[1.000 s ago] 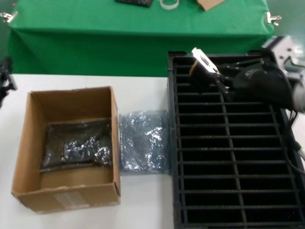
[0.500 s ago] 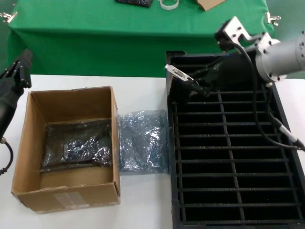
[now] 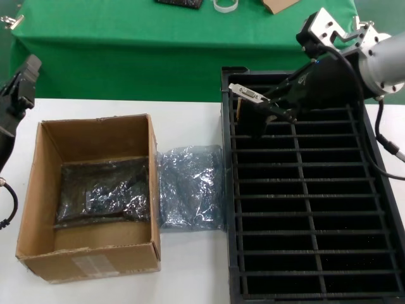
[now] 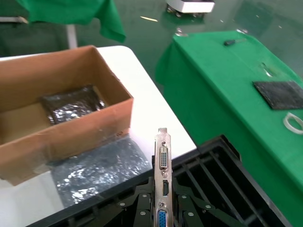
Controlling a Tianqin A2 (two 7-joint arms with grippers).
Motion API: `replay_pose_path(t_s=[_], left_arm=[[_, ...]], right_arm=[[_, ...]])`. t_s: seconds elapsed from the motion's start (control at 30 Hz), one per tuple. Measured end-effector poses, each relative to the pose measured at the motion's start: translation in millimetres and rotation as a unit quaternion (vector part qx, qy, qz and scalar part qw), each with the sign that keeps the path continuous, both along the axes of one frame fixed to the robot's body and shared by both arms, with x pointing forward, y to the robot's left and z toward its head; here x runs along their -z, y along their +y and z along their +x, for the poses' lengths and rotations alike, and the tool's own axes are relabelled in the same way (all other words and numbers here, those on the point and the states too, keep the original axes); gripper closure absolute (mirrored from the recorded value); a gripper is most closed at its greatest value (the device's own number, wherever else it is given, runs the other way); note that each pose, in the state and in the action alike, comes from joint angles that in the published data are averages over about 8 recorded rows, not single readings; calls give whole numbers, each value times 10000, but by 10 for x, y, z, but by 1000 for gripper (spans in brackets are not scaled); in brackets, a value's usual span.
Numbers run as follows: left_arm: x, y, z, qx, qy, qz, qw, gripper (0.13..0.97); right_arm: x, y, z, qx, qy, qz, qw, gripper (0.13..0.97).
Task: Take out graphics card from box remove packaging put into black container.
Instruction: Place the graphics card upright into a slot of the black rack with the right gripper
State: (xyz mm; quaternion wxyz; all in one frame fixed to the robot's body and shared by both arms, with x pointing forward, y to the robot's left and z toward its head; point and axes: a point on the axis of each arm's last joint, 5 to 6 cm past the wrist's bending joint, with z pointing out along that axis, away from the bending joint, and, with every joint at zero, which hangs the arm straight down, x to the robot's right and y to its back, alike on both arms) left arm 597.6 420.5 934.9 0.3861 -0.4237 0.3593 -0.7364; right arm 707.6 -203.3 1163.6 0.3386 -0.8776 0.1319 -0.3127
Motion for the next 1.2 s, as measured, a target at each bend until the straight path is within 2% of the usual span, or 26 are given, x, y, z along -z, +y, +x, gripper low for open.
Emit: replay_pose_path(t_s=[0.23,0.4,0.57,0.83,1.03,1.2], left_arm=[[5,31,26,344,87,-348,9988,959],[16,80,49,619,171,-664,9957,959],[17,125,51,781,182,-885,9928,959],[12,192,82,842,84,-971,9917,959],[16,228,109,807,37,-967,9920,959],[23,237,106,749,22,-954,9926,959]], right_arm=[[-34,-174,4,-459,131,-48,9988,903],[11,-307,86,-733,273,-155,9968,903],[25,-431,166,-952,325,-248,9946,903],[16,-666,281,-1391,423,-424,9885,903],[17,-912,298,-1717,525,-518,9824,903],[7,-1105,261,-1855,470,-498,9803,903]])
